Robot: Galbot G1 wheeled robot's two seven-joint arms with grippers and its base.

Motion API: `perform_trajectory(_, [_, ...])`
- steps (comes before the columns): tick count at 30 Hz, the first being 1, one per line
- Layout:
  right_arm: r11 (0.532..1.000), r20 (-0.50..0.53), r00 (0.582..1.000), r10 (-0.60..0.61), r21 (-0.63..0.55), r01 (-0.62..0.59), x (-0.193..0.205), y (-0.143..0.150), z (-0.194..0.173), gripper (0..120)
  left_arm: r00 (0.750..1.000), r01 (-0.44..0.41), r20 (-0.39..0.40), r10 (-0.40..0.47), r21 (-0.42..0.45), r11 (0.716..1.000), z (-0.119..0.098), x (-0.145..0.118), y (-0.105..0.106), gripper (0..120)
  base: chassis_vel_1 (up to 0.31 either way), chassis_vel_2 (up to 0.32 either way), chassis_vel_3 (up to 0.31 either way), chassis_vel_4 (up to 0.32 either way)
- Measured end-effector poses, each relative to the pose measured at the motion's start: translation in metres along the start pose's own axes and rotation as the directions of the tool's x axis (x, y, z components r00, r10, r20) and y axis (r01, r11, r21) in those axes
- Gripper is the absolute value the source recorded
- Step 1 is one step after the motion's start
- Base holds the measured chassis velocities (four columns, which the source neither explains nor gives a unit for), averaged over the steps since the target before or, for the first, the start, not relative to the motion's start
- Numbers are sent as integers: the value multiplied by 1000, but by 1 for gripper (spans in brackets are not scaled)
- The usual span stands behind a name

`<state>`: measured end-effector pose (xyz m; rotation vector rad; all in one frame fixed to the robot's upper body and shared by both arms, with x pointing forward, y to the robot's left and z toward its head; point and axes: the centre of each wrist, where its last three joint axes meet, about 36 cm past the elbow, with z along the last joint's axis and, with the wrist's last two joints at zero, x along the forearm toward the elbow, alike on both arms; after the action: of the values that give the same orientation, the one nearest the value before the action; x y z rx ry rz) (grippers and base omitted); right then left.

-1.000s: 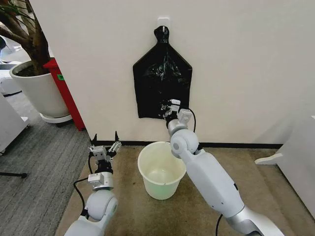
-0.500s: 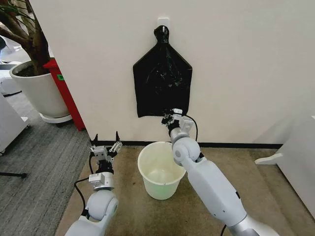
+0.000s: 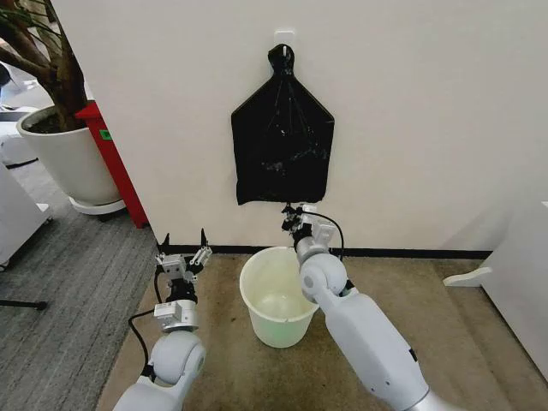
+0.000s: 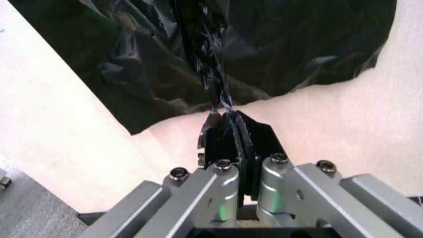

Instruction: Place the garbage bag over the trash bin.

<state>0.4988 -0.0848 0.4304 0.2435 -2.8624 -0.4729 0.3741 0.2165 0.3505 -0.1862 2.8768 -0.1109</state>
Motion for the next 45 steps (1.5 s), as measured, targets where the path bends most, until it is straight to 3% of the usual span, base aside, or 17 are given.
perform_trajectory(34, [999,-65,997,42,22,-40,6,-10,40,0,1000,3,-2,-3,-3,1000,3,1,2,88,0,0,0,0])
perform_trajectory(42, [994,50,997,59,88,-64,34,-8,13,3,1000,-1,-1,1,-6,1000,2,2,3,88,0,0,0,0])
perform_trajectory(45, [990,128,990,59,121,-74,56,-11,-6,14,1000,-2,-7,2,-6,1000,3,4,3,89,0,0,0,0])
